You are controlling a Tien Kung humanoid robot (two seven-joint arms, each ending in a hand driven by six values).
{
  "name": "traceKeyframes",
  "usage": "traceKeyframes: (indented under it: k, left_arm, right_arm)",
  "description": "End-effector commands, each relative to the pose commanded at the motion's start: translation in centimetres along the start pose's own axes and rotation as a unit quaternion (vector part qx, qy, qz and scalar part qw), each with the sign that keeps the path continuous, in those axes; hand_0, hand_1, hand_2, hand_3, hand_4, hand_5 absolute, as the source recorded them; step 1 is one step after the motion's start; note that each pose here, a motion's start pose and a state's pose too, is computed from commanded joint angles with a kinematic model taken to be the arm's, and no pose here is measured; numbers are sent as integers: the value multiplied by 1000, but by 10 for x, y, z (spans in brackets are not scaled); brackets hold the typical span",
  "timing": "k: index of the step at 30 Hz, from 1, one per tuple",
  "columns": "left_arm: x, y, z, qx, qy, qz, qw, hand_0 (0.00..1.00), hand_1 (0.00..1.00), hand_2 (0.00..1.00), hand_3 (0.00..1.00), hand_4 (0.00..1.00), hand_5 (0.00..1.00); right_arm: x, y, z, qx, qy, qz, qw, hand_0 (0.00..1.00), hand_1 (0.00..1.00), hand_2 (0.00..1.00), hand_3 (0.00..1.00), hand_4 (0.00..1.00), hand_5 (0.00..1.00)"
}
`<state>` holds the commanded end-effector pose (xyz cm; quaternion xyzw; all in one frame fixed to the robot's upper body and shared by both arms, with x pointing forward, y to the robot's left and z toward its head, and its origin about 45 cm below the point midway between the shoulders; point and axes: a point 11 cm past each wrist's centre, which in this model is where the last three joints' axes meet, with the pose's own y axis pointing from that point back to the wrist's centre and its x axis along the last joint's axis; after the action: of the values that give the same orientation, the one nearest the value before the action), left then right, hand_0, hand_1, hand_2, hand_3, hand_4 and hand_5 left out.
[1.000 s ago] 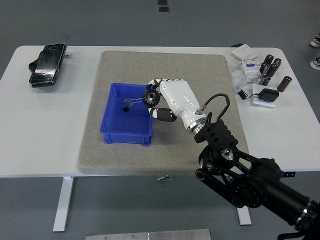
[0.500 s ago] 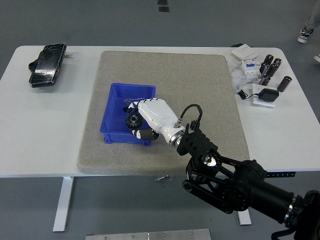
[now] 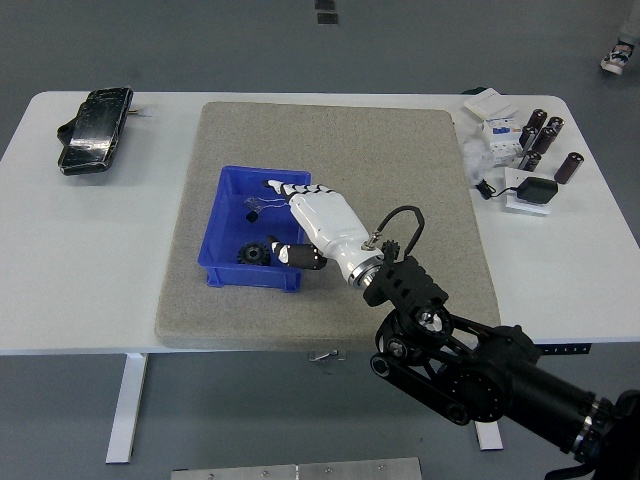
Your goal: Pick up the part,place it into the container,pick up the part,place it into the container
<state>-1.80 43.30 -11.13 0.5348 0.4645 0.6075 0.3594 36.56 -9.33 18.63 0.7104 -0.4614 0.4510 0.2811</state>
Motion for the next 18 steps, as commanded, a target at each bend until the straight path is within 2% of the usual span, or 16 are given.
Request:
traceKeyframes:
  k: [4,5,6,8,11,12,14,18]
  left_arm:
    - [0,0,-2,2,0,0,1000,637,607,577,565,635,355]
    - [0,0,-2,2,0,0,1000,637,607,577,565,635,355]
    - [0,0,-2,2,-1,0,1000,637,607,577,565,643,360]
    - [1,0,-2,2,-1,0,1000,637,607,577,565,643,360]
    - [1,0,-1,0,-1,0,1000,637,607,577,565,643,360]
    - [1,0,-1,0,-2,0,1000,637,607,578,564,639,358]
    - [0,0,-1,0,-2,0,1000,637,607,578,564,639,358]
    - [0,0,-1,0,-3,0,1000,637,607,576,565,608,337]
  right_arm:
    - [21,10,36,-47,-3,35,998,825,806,814,856,653,283]
    - [25,12,45,-59,-3,40,997,825,806,814,856,653,283]
    - [29,16,56,-73,-1,43,996,789,762,786,832,650,291]
    - [32,26,80,-104,3,42,994,789,762,786,832,650,291]
    - [25,40,100,-131,7,25,991,789,762,786,832,650,291]
    - [20,46,106,-139,8,15,990,724,734,787,832,641,274]
    - [10,56,114,-152,6,-1,988,724,734,787,832,641,274]
    - [-2,66,120,-163,1,-19,986,692,707,778,815,645,271]
